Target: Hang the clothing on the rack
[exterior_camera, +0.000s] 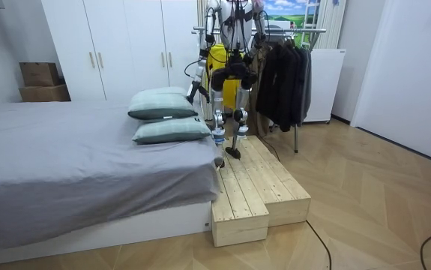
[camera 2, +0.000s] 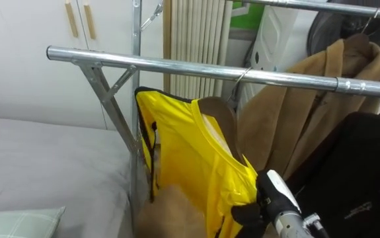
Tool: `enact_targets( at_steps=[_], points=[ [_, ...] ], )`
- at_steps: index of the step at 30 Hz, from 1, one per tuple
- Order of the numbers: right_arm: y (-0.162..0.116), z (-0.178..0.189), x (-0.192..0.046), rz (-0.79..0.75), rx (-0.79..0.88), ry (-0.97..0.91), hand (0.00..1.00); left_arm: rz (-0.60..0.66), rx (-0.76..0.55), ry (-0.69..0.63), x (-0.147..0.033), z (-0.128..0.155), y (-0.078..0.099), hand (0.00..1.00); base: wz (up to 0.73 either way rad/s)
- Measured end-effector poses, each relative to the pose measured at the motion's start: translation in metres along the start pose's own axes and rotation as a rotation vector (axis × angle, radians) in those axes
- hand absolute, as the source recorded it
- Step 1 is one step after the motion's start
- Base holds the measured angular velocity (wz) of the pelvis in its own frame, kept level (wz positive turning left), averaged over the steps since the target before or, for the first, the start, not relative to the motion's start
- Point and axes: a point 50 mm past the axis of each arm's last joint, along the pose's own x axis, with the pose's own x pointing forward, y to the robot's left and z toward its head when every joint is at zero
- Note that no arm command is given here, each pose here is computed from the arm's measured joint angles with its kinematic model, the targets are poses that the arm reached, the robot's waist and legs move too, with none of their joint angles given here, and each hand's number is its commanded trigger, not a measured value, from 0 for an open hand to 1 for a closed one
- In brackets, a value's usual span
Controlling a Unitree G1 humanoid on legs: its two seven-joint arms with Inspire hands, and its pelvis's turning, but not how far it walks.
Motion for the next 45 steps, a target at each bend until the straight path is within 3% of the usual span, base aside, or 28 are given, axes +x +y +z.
enact_targets(
  at_steps=[22,45],
  points=[
    [0.005,0.014,0.002,0.0,0.019,-0.035,0.0,-0.008,-0.004,0.002,0.0,-0.001,-0.001,0.0,-0.02],
    [-0.013,0.035,-0.001,-0.08,0.04,-0.103,0.0,-0.011,-0.006,0.004,0.0,-0.001,-0.002,0.0,-0.01]
  ],
)
